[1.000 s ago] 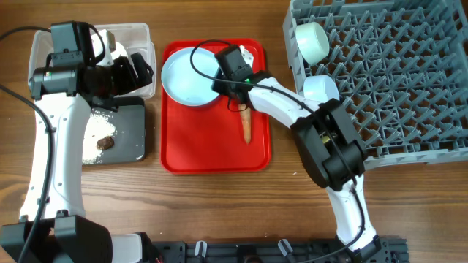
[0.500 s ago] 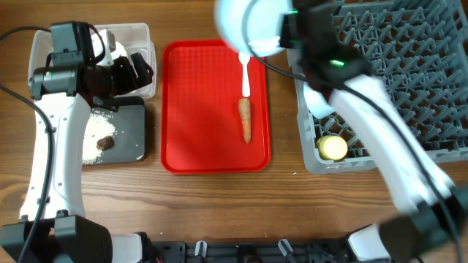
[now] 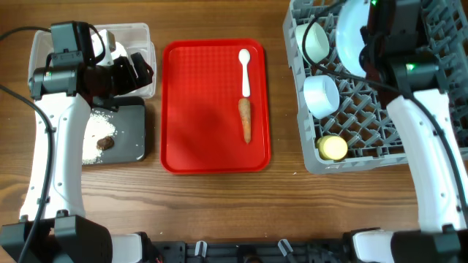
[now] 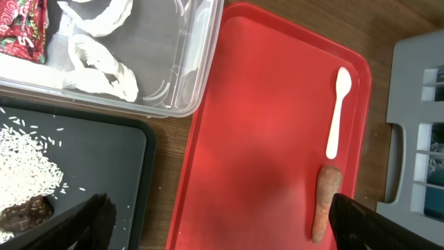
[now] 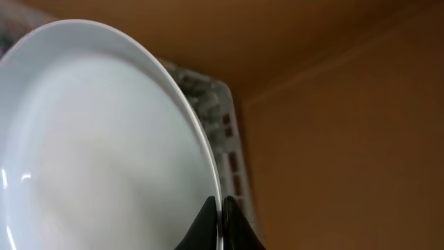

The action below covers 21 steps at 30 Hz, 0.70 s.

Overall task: Sort waste into correct bins and load items into the dishwasher rack
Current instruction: 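Lift the plate right and stand it upright in the dish rack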

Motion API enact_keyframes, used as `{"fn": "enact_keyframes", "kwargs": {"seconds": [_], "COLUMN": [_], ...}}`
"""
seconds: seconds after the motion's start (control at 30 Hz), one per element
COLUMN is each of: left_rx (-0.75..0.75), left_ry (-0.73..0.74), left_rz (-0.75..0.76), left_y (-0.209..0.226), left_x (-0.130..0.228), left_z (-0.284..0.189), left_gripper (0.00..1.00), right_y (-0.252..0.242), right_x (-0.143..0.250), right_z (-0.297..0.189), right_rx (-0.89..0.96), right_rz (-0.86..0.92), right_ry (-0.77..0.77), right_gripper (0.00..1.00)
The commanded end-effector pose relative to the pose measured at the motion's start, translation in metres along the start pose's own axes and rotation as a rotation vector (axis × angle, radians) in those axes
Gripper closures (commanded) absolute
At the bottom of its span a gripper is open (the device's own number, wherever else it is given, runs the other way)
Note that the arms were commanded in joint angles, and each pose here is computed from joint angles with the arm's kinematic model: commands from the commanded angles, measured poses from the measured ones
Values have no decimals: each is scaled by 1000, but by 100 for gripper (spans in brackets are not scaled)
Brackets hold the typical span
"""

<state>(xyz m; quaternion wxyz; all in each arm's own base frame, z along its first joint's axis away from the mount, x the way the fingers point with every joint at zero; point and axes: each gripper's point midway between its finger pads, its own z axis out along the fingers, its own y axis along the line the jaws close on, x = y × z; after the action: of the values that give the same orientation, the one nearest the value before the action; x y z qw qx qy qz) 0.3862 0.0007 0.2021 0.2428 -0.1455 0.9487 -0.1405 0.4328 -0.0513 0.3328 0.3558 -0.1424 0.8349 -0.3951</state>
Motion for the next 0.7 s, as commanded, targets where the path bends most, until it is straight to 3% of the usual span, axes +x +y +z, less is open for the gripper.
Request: {"fn": "enact_keyframes", "kwargs": {"seconds": [0.0, 0.47, 0.67], "left_rx": [-6, -6, -6], "left_ry": [-7, -7, -7], "left_rz": [0, 0, 0], "left_y": [1, 1, 1], "left_x": [-3, -3, -3], "left_z": [-1, -1, -1], "left_gripper": [0, 0, 0], "right_y": [11, 58, 89], "right_x": [6, 10, -2], "right_z": [17, 91, 97], "right_rx": [7, -50, -166], "right_rz": [-383, -484, -382], "right_ry": [60, 106, 18], "right_gripper": [95, 96, 96]}}
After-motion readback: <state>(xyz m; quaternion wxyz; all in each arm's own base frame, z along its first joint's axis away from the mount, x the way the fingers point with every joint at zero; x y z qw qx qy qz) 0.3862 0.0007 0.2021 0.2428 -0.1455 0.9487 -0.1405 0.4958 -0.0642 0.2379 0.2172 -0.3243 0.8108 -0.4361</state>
